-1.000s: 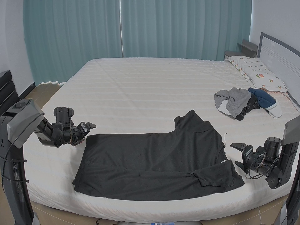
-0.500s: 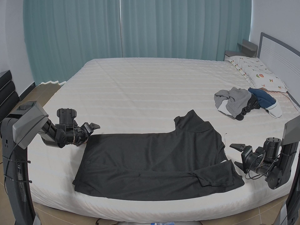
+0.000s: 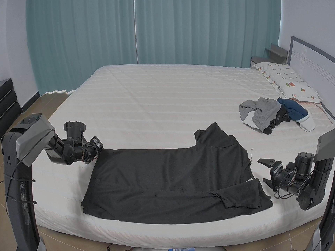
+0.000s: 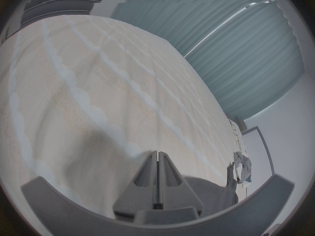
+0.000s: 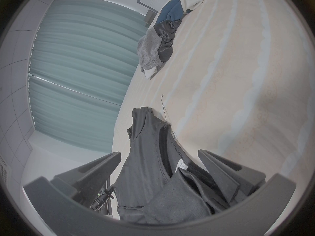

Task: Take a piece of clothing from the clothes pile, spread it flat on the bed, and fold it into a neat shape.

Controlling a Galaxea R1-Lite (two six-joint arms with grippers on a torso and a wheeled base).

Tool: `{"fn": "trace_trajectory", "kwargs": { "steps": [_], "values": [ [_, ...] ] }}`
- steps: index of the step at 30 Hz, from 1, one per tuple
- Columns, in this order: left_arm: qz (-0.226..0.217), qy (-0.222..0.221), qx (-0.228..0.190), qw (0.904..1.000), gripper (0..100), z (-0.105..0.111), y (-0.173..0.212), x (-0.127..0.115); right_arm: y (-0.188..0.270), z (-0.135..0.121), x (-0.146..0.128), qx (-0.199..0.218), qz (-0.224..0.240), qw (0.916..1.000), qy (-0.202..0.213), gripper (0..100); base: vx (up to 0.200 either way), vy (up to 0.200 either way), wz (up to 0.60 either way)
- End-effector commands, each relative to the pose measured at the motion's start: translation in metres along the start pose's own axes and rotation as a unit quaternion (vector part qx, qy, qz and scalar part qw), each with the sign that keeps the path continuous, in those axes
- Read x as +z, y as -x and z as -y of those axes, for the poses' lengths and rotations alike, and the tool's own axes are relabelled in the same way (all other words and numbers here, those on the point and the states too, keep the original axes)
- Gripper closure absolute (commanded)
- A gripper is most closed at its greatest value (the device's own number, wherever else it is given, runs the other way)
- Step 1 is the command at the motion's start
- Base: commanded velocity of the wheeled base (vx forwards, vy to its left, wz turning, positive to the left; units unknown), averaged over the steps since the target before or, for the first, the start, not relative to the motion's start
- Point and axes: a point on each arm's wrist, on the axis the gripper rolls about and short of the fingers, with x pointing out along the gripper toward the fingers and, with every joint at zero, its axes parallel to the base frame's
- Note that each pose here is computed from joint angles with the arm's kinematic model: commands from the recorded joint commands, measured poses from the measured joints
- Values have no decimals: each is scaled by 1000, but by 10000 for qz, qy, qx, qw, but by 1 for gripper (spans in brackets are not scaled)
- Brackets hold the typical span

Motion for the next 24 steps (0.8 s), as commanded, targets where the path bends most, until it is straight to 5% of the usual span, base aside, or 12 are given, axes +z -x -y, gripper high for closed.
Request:
{"fn": "trace_trajectory", "kwargs": {
  "steps": [1, 10, 16, 24],
  "values": [
    [128, 195, 12, 9997, 100, 1, 3, 6, -10, -10, 5, 265, 103, 9995, 157, 0, 0, 0, 0],
    [191, 224, -42, 9996, 100, 1, 9, 5, -52, -35, 26, 114, 192, 9924, 1206, 0, 0, 0, 0],
    [170, 243, -32, 9996, 100, -1, 14, 1, -98, -56, 38, -134, 212, 9795, 2000, 0, 0, 0, 0],
    [112, 232, 19, 9997, 100, -4, 15, -4, -154, -46, 28, -331, -218, 9646, 2608, 0, 0, 0, 0]
  ]
}}
